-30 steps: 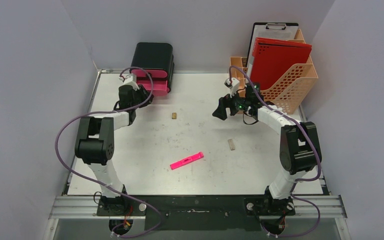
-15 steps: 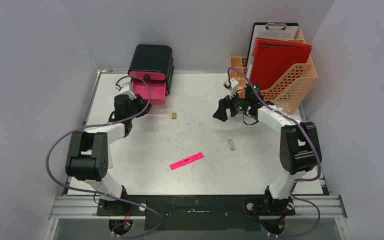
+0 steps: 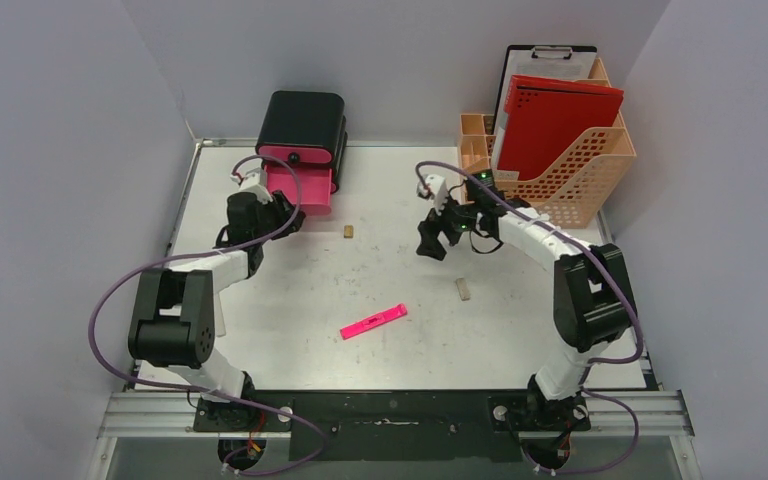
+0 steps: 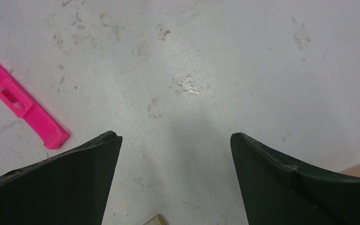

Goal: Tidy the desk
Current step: Open the drawer in the storage box, then pick up the stationery from the center of the board.

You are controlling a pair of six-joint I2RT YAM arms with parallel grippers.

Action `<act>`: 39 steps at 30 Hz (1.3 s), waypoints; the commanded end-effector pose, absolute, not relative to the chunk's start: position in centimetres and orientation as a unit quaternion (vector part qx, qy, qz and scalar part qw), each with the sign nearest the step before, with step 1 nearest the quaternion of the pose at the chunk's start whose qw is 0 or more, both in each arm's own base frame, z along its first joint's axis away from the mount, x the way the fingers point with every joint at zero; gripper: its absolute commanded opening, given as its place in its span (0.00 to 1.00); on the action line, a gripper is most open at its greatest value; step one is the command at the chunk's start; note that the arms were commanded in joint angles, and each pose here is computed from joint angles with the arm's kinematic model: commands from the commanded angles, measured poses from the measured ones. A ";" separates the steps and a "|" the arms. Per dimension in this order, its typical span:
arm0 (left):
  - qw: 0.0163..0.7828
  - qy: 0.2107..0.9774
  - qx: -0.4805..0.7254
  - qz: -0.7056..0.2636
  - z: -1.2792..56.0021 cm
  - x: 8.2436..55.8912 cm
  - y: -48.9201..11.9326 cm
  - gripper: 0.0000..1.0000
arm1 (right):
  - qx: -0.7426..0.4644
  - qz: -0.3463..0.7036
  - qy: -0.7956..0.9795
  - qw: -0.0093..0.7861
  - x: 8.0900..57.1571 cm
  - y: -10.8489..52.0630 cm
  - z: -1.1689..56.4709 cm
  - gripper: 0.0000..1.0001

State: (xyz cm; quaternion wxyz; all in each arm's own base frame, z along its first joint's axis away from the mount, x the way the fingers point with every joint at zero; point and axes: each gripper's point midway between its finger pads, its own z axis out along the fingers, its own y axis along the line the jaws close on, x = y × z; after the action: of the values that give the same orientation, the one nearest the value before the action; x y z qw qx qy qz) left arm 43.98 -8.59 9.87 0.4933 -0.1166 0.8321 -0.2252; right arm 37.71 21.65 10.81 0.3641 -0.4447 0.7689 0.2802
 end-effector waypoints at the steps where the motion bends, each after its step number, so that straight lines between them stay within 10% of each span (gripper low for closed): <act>1: 0.534 0.805 -0.093 -0.243 14.1 43.9 -8.8 0.50 | -0.620 0.246 0.669 0.328 32.6 24.9 11.0 0.90; 17: 0.556 0.803 -0.044 -0.208 17.1 38.4 -6.6 0.97 | -0.778 0.159 0.551 0.256 24.4 32.4 7.1 0.90; 39: 0.524 0.819 -0.110 -0.208 15.3 32.3 10.4 0.96 | -0.810 0.156 0.525 0.207 20.5 35.7 2.4 0.92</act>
State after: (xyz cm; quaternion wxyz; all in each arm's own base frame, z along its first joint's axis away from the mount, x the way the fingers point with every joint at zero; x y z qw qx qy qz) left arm 32.02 10.67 13.23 0.5032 -0.1690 0.8278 -0.1815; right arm 19.79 35.18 2.61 0.2007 -0.8162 0.5176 0.1603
